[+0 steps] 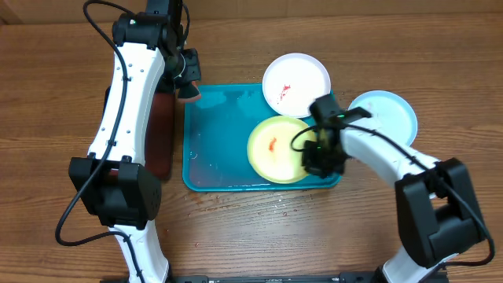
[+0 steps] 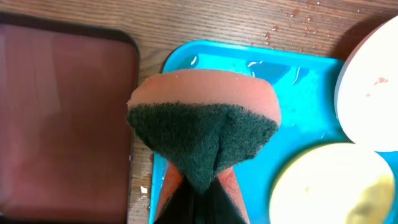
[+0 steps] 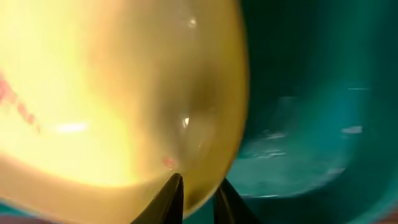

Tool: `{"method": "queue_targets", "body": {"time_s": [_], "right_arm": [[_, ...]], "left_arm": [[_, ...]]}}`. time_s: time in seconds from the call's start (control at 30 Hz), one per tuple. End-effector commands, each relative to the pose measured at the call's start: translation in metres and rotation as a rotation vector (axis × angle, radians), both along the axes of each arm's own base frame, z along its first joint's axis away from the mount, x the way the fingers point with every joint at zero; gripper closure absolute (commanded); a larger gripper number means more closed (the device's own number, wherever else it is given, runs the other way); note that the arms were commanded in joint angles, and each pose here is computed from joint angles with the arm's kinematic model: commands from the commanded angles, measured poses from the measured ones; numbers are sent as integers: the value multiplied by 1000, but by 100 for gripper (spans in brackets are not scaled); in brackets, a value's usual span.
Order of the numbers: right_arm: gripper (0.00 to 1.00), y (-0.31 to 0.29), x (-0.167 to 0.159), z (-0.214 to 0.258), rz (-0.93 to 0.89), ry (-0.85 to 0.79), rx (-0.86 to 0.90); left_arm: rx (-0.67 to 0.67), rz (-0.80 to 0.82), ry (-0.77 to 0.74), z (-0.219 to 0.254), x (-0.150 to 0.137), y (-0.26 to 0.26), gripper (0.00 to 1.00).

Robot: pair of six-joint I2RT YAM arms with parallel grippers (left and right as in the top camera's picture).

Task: Clean dirty plates on tray and stack at the side
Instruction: 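Grasp the yellow plate rim with the right gripper and drag it left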

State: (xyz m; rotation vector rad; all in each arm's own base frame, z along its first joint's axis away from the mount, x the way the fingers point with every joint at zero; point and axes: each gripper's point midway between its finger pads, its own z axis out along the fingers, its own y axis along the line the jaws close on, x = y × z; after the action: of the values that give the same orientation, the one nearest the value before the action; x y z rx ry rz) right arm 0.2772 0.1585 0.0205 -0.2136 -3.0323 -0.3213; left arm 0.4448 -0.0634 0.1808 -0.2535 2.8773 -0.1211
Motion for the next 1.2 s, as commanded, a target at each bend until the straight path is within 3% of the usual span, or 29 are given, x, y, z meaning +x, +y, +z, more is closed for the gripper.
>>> {"method": "queue_targets", "body": {"time_s": [0.0, 0.27, 0.77, 1.17], "right_arm": [[78, 46, 18, 25, 16, -91, 85], [66, 89, 30, 30, 1, -195, 147], [55, 16, 59, 52, -49, -162, 55], [54, 10, 54, 1, 20, -81, -27]], "left_arm": [[-3, -34, -12, 6, -3, -5, 96], [-2, -34, -7, 6, -4, -5, 96], [-1, -34, 0, 5, -5, -5, 96], [3, -36, -2, 5, -5, -4, 96]]}}
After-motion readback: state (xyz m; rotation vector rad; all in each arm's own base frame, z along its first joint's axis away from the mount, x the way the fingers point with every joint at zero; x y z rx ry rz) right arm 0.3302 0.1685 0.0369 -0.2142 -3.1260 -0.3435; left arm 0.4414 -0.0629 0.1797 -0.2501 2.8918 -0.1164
